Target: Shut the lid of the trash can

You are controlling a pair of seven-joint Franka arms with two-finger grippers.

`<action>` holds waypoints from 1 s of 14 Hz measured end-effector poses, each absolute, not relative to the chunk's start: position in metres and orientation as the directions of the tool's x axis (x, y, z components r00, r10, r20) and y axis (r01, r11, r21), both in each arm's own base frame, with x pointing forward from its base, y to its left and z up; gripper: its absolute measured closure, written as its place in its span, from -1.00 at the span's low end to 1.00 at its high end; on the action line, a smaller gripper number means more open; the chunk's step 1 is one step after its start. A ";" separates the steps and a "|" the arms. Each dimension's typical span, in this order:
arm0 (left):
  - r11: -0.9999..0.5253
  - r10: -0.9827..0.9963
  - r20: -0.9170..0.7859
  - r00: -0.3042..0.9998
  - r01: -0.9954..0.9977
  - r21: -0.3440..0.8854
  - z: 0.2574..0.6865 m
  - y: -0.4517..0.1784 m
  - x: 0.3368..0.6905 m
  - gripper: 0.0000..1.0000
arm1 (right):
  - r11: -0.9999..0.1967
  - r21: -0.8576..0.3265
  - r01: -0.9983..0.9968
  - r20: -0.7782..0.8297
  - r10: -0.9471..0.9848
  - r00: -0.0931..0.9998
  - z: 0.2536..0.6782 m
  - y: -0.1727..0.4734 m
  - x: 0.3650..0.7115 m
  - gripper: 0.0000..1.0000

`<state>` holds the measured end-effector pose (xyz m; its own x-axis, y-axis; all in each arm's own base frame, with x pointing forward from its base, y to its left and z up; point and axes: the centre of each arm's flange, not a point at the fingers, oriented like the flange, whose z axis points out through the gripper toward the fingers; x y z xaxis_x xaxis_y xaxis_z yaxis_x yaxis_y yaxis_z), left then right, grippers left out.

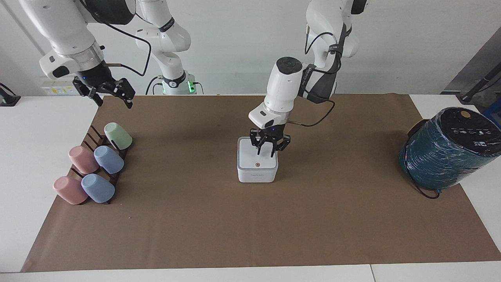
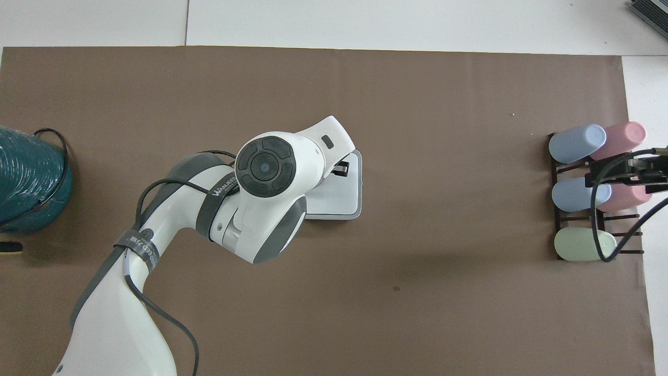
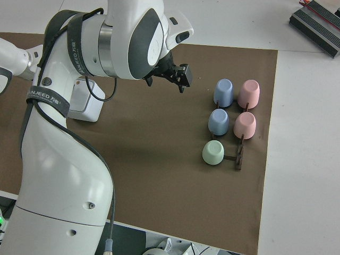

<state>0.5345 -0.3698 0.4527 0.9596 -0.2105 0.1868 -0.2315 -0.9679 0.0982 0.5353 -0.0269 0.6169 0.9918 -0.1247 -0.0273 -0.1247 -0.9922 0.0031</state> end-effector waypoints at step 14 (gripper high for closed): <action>-0.967 -0.253 0.011 0.967 -0.253 0.039 0.524 -0.143 0.566 -1.00 | -0.992 0.003 -0.125 -0.029 -0.125 0.992 0.616 -0.027 0.535 -1.00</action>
<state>0.5661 -0.1425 0.5240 0.9674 -0.2530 0.0112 -0.2532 -0.9666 0.0386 0.5351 -0.0268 0.6163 0.9918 -0.1247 -0.0291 -0.1247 -0.9922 0.0028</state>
